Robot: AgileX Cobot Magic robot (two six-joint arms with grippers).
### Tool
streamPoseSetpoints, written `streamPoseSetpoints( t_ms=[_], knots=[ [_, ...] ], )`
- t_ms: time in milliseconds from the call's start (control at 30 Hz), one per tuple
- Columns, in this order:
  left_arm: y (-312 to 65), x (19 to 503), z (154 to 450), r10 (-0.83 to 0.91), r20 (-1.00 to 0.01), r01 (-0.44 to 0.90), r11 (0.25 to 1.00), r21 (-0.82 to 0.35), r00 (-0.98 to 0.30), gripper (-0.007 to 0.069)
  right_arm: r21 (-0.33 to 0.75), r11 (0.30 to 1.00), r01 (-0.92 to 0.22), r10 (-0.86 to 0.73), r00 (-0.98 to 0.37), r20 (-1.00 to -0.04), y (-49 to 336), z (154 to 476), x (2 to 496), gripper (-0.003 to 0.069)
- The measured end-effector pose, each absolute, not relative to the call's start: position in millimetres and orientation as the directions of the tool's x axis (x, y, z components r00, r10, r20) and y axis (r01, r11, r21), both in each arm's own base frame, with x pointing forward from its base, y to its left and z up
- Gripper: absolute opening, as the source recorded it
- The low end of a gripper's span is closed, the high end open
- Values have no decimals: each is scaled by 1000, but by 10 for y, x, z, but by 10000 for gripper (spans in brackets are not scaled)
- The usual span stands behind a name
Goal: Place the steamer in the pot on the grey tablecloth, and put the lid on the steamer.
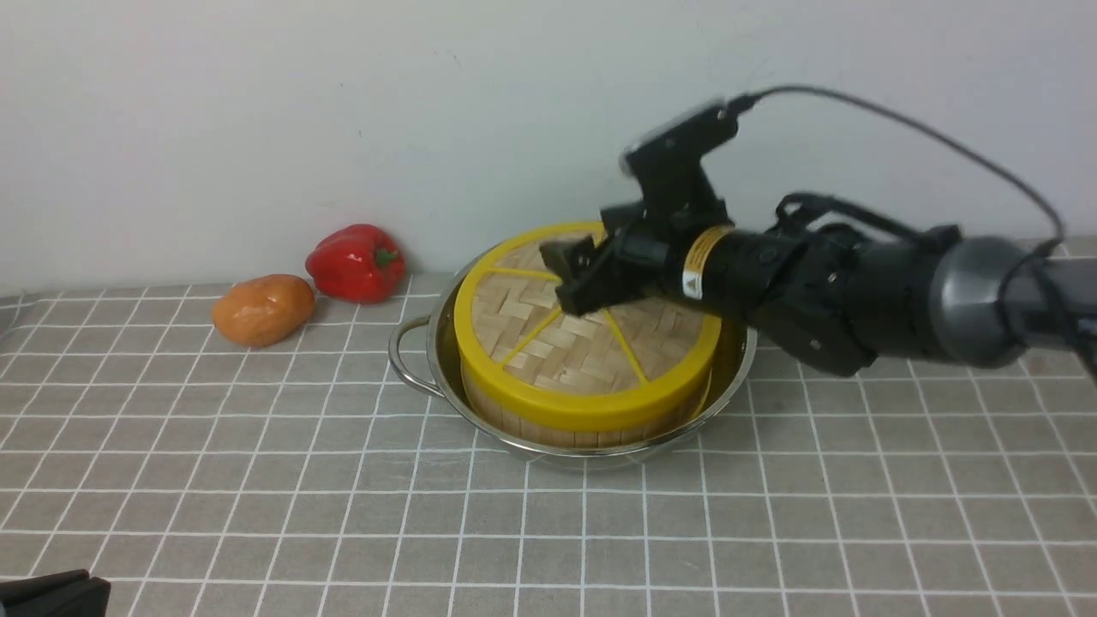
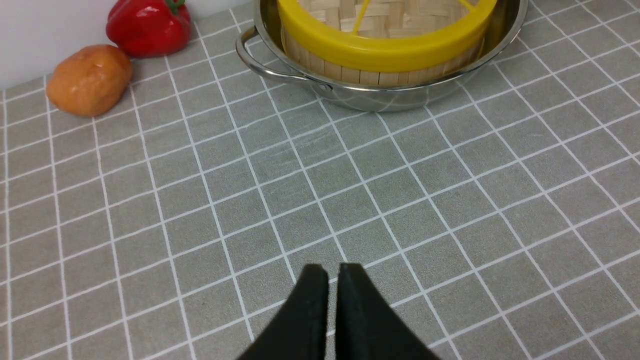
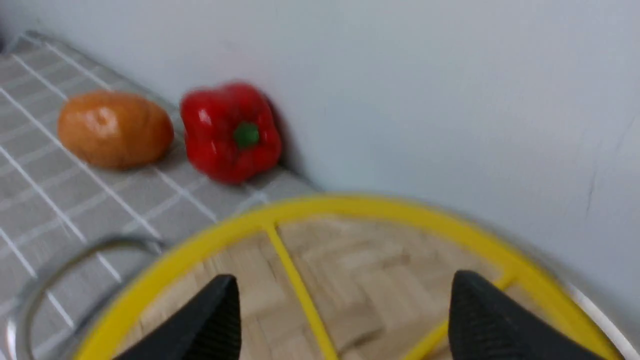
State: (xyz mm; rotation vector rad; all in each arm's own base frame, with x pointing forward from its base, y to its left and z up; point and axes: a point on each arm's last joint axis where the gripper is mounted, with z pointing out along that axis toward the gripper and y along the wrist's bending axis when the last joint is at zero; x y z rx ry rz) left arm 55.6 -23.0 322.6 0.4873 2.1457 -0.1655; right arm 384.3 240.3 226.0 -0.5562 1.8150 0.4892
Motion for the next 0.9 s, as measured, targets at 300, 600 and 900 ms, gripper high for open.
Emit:
streamPoseSetpoints(
  t_ms=[300, 600, 900],
  knots=[
    [-238, 603, 3298, 255, -860, 390, 918, 72, -443, 22, -227, 844, -486, -275, -29, -961, 1754, 3940, 3059, 459],
    [-242, 628, 3343, 238, -887, 381, 921, 77, -396, 22, -137, 975, -177, -211, -528, -823, 849, 3899, 2182, 125],
    [-242, 628, 3343, 238, -887, 381, 921, 77, -396, 22, -40, 994, -97, -94, -661, -744, 562, 3857, 1624, -16]
  ],
)
